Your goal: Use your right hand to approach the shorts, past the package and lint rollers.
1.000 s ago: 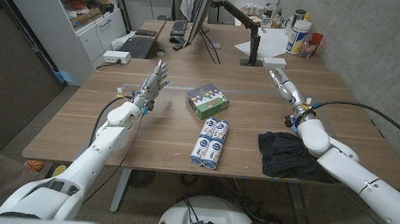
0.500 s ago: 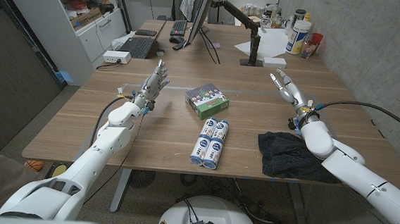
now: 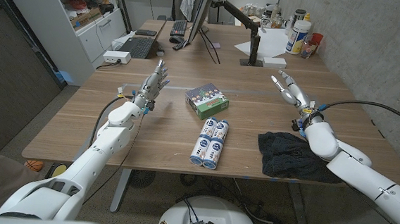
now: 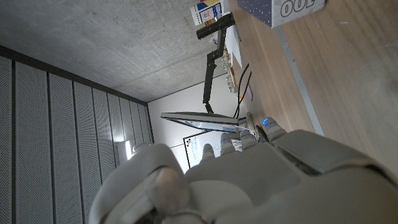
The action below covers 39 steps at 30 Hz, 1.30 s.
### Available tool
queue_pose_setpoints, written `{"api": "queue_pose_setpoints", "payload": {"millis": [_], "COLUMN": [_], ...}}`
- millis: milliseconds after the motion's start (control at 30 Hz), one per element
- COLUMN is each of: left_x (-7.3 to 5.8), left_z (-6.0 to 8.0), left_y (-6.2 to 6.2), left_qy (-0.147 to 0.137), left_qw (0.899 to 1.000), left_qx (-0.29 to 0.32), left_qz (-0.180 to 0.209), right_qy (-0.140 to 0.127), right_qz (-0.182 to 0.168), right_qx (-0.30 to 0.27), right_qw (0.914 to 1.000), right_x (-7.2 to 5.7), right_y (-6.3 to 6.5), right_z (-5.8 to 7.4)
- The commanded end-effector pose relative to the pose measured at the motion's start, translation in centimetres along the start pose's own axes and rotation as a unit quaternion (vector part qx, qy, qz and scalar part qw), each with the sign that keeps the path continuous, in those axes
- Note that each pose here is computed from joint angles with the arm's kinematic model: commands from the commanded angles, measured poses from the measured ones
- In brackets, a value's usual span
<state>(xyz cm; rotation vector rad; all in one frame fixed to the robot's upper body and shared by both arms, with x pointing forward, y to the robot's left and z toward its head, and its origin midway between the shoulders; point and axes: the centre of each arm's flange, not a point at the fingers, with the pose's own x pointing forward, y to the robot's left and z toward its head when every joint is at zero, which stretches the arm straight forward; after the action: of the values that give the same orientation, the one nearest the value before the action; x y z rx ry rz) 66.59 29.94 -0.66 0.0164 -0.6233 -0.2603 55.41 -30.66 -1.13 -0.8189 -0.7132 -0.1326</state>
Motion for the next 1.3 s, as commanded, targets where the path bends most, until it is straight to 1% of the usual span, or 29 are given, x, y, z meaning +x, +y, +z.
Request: {"api": "queue_pose_setpoints", "payload": {"millis": [33, 200, 233, 300, 333, 400, 433, 500, 533, 600, 633, 700, 733, 833, 867, 933, 967, 1033, 1067, 1133, 1167, 1233, 1267, 1300], "left_x": [0.4, 0.5, 0.4, 0.4, 0.4, 0.4, 0.4, 0.4, 0.3, 0.3, 0.3, 0.3, 0.3, 0.3, 0.2, 0.2, 0.1, 0.1, 0.1, 0.1, 0.2, 0.2, 0.1, 0.1], "left_z": [0.3, 0.2, 0.3, 0.3, 0.3, 0.3, 0.3, 0.3, 0.2, 0.2, 0.2, 0.2, 0.2, 0.2, 0.1, 0.1, 0.0, 0.0, 0.0, 0.0, 0.1, 0.1, 0.1, 0.1], "left_y": [-0.1, -0.1, 0.0, 0.0, 0.1, 0.1, 0.3, 0.3, 0.3, 0.3, 0.4, 0.4, 0.4, 0.4, 0.4, 0.4, 0.3, 0.3, 0.1, 0.1, 0.1, 0.1, -0.1, -0.1], "left_qy": [0.0, 0.0, 0.0, 0.0, -0.001, -0.001, -0.001, -0.001, -0.001, -0.002, -0.001, -0.001, -0.002, -0.002, -0.002, -0.002, -0.001, 0.0, 0.0, 0.0, 0.0, 0.0, 0.001, 0.001], "left_qw": [1.0, 1.0, 1.0, 1.0, 1.0, 1.0, 1.0, 1.0, 1.0, 1.0, 1.0, 1.0, 1.0, 1.0, 1.0, 1.0, 1.0, 1.0, 1.0, 1.0, 1.0, 1.0, 1.0, 1.0], "left_qx": [0.004, 0.004, 0.005, 0.005, 0.004, 0.004, 0.003, 0.003, 0.003, 0.003, 0.003, 0.003, 0.002, 0.002, 0.002, 0.002, 0.002, 0.002, 0.004, 0.004, 0.005, 0.005, 0.004, 0.004], "left_qz": [-0.006, -0.007, -0.008, -0.008, -0.008, -0.008, -0.007, -0.007, -0.007, -0.007, -0.007, -0.007, -0.006, -0.006, -0.005, -0.005, -0.006, -0.006, -0.008, -0.008, -0.009, -0.008, -0.01, -0.01], "right_qy": [0.004, 0.005, 0.002, 0.002, -0.001, 0.0, -0.002, -0.001, -0.004, -0.004, -0.005, -0.005, -0.005, -0.005, -0.004, -0.004, -0.004, -0.004, -0.008, -0.008, -0.009, -0.009, -0.008, -0.008], "right_qz": [0.02, 0.027, 0.036, 0.036, 0.045, 0.045, 0.051, 0.052, 0.06, 0.061, 0.069, 0.069, 0.077, 0.077, 0.08, 0.081, 0.084, 0.084, 0.088, 0.088, 0.091, 0.091, 0.093, 0.093], "right_qx": [-0.026, -0.028, -0.039, -0.039, -0.048, -0.048, -0.058, -0.058, -0.066, -0.066, -0.072, -0.072, -0.083, -0.083, -0.088, -0.088, -0.093, -0.093, -0.105, -0.105, -0.116, -0.116, -0.125, -0.125], "right_qw": [0.9994, 0.9992, 0.9986, 0.9986, 0.9978, 0.9978, 0.997, 0.997, 0.996, 0.9959, 0.995, 0.995, 0.9936, 0.9936, 0.9929, 0.9929, 0.9921, 0.9921, 0.9906, 0.9905, 0.989, 0.989, 0.9877, 0.9877], "right_x": [-1.0, -1.2, -1.4, -1.4, -1.5, -1.5, -1.6, -1.6, -1.7, -1.7, -1.9, -1.9, -2.1, -2.1, -2.3, -2.3, -2.5, -2.5, -2.9, -2.9, -3.2, -3.2, -3.5, -3.5], "right_y": [-0.4, -0.5, -0.6, -0.6, -0.8, -0.8, -0.9, -0.9, -0.9, -0.9, -1.1, -1.1, -1.2, -1.2, -1.5, -1.5, -1.8, -1.8, -2.0, -2.0, -2.5, -2.5, -2.8, -2.8], "right_z": [-0.1, -0.1, 0.0, 0.0, 0.1, 0.1, 0.2, 0.2, 0.3, 0.3, 0.3, 0.3, 0.3, 0.3, 0.2, 0.2, 0.2, 0.2, 0.1, 0.1, 0.1, 0.1, -0.1, -0.1]}}
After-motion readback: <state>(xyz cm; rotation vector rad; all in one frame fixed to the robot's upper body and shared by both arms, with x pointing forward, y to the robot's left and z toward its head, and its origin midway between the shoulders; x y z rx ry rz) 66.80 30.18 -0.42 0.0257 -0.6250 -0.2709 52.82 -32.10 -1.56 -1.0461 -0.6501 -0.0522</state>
